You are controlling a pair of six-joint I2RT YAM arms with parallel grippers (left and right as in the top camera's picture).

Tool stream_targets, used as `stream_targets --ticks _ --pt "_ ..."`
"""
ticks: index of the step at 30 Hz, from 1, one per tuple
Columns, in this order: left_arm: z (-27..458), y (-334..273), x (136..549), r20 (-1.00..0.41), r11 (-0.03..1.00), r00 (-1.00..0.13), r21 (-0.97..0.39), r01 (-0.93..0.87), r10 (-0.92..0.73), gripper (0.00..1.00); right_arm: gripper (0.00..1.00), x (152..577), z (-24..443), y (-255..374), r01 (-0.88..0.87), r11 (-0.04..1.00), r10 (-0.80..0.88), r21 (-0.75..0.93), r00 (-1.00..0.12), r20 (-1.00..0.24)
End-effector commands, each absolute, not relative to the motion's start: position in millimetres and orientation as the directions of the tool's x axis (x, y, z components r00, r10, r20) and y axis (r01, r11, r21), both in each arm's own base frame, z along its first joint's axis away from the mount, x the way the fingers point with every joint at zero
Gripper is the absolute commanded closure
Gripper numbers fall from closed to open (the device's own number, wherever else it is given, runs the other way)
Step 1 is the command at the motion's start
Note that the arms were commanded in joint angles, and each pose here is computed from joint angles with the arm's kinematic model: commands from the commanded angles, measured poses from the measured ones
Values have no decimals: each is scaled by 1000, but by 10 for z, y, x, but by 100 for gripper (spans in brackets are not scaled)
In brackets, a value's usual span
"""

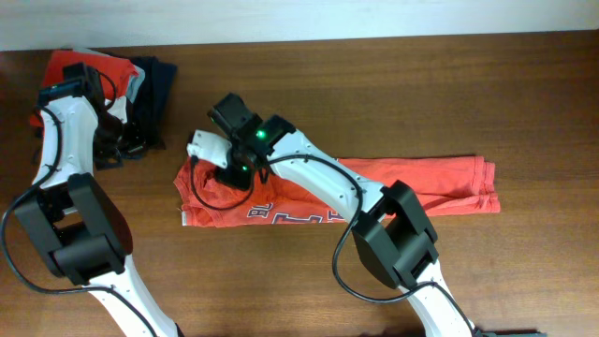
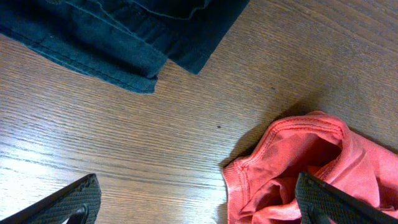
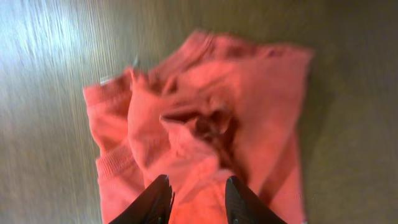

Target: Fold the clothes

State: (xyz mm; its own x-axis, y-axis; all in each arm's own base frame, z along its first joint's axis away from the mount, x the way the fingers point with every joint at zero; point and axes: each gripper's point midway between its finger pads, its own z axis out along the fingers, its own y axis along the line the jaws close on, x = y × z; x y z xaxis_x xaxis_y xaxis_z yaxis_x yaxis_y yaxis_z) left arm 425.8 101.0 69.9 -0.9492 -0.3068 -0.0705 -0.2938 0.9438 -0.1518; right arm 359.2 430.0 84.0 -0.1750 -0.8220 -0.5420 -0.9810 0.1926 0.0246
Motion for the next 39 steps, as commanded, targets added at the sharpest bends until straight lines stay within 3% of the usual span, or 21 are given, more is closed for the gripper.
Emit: stream_targets --ticks 1,14,20,26,39 --pt "911 1035 4315 -127 943 -941 -151 -295 -315 1 66 3534 750 4295 -990 138 -839 -8 -113 -532" --pt "911 1035 4315 -127 943 -941 -151 -295 -315 1 67 3614 533 4375 -989 140 -808 -55 -82 -583" --pt "911 1035 4315 -127 943 -941 -151 -295 -315 1 96 3614 526 4374 -989 140 -808 -56 -82 -583" --pt "911 1035 4315 -127 943 -941 -151 -295 -315 1 96 3852 477 4183 -965 215 -847 -153 -107 -520" --pt "911 1035 4315 -127 943 -941 -151 -295 -315 1 96 3972 571 4031 -960 245 -836 -135 -138 -532"
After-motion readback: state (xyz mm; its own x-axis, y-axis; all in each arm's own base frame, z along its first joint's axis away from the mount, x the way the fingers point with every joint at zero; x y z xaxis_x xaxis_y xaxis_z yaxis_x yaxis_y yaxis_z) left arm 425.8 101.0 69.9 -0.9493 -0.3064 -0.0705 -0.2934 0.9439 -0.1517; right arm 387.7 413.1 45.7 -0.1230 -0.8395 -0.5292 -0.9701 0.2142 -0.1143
